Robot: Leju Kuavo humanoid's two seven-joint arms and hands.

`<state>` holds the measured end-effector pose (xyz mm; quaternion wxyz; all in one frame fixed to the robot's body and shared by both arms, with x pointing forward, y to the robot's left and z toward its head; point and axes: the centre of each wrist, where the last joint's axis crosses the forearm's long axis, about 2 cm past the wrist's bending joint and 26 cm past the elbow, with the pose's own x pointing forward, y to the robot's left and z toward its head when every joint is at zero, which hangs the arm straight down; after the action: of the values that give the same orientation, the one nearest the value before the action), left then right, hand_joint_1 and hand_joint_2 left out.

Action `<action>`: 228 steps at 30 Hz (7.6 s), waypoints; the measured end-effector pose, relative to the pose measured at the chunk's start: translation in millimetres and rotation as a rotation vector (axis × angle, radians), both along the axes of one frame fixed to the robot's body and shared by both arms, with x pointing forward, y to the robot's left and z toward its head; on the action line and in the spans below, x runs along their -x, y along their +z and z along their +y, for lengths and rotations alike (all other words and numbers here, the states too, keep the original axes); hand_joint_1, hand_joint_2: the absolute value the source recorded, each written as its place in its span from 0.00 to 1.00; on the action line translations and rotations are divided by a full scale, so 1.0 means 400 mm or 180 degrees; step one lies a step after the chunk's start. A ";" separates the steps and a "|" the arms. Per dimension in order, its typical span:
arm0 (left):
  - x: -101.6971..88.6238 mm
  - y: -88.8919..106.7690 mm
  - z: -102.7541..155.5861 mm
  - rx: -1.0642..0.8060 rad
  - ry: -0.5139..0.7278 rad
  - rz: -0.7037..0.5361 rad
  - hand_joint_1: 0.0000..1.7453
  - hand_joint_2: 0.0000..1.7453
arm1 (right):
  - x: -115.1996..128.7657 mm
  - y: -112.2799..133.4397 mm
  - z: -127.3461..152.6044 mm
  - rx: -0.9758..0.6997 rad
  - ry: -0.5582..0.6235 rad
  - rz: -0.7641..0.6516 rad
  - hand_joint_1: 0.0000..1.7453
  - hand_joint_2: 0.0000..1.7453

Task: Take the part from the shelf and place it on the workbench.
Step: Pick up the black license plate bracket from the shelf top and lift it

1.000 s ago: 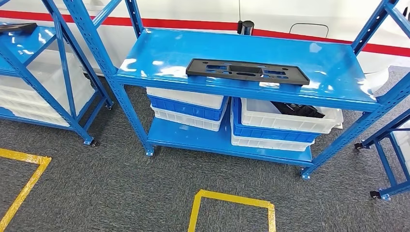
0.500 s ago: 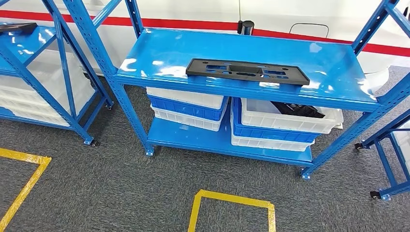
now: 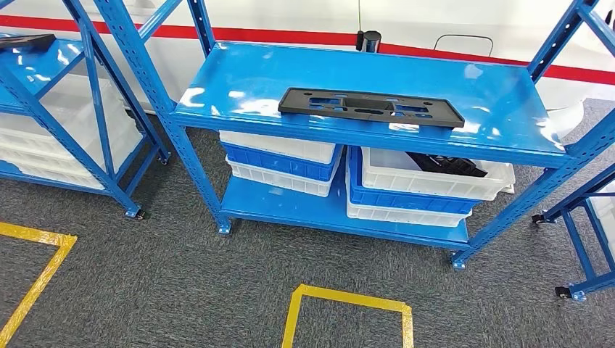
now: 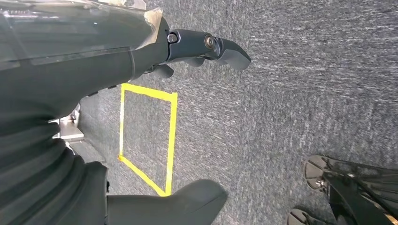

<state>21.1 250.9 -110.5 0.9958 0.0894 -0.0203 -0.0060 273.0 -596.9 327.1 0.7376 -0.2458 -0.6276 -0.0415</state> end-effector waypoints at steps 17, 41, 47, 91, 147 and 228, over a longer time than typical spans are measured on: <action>0.010 -0.002 0.022 0.0150 0.0019 -0.0159 0.00 0.00 | 0.050 -0.367 0.029 -0.0315 -0.0249 0.0735 0.00 0.50; 0.040 -0.002 0.075 0.0593 0.0051 -0.0609 0.00 1.00 | 0.586 -1.072 0.662 -0.1392 0.0405 0.3272 0.00 1.00; 0.040 -0.001 0.080 0.0610 0.0060 -0.0638 0.00 1.00 | 0.632 -1.086 0.719 -0.1507 0.0483 0.3434 0.00 1.00; -0.082 0.024 -0.140 0.0964 0.0932 0.0300 0.00 1.00 | 0.568 -1.082 0.918 -0.0705 0.0106 0.3407 0.00 1.00; -0.072 0.027 -0.161 0.0648 0.0949 -0.0517 0.00 0.00 | 0.222 -0.569 0.781 0.3001 0.1362 -0.2078 0.00 1.00; -0.088 0.023 -0.138 0.1047 0.0203 -0.0794 0.00 0.00 | -0.046 -0.453 1.044 0.3305 0.1107 -0.1789 0.00 1.00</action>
<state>56.2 195.7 -101.1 0.9864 -0.0737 -0.1412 0.0400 291.4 -179.2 145.9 0.3238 -0.4465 -0.7672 0.3273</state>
